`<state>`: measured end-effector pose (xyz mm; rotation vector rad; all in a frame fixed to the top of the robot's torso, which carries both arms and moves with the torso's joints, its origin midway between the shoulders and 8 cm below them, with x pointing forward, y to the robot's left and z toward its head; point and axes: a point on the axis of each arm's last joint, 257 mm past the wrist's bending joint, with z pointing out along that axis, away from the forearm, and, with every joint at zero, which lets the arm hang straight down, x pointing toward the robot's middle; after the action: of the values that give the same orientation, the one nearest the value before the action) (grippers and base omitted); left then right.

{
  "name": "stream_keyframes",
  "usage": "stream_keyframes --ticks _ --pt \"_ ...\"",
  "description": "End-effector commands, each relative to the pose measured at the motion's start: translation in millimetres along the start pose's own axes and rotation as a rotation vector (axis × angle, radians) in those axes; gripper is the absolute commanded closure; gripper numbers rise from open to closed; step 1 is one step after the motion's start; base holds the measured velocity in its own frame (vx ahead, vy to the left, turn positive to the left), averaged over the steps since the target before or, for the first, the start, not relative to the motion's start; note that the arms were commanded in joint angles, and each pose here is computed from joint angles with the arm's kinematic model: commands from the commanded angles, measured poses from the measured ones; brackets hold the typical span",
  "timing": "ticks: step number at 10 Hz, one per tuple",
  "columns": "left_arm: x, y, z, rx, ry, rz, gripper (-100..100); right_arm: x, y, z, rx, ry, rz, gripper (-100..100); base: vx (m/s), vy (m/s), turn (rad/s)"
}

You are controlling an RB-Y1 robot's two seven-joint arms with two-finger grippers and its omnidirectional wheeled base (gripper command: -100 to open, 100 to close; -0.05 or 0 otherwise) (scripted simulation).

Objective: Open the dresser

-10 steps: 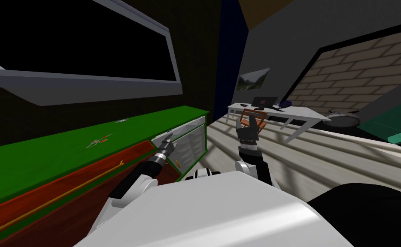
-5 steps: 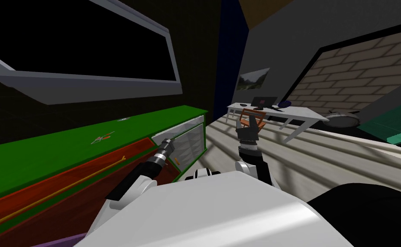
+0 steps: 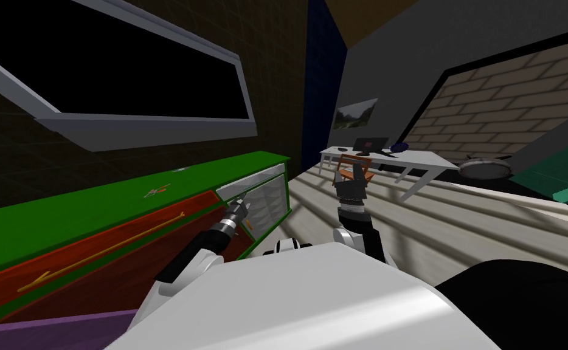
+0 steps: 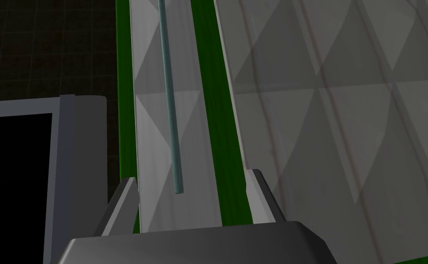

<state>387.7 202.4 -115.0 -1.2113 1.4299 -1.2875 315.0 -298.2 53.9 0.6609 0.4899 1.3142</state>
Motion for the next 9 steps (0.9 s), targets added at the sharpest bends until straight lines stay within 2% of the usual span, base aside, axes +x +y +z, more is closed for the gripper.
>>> stream_keyframes --ticks 1,2,3,5,7,9 --pt "-7.9 21.7 8.5 -0.039 -0.016 -0.006 -100 0.0 0.0 0.0 0.000 0.000 0.000 0 0.032 0.021 -0.006" --pt "-10.7 26.2 11.4 -0.044 -0.022 -0.007 -100 0.0 0.0 0.0 0.000 0.000 0.000 0 0.043 0.032 -0.007" --pt "-9.4 14.9 11.1 -0.019 -0.019 -0.004 -100 0.0 0.0 0.0 0.000 0.000 0.000 0 0.091 0.075 -0.026" --pt "-11.8 17.8 13.5 -0.023 -0.022 -0.005 -100 0.0 0.0 0.0 0.000 0.000 0.000 0 0.120 0.103 -0.025" --pt "-5.2 0.0 7.1 0.006 -0.008 0.001 -100 -0.1 0.0 0.0 0.000 0.000 0.000 0 0.114 0.081 -0.013" --pt "-0.9 -13.4 2.9 0.031 0.000 0.005 -100 0.0 0.0 0.0 0.000 0.000 0.000 0 0.025 0.015 -0.001"
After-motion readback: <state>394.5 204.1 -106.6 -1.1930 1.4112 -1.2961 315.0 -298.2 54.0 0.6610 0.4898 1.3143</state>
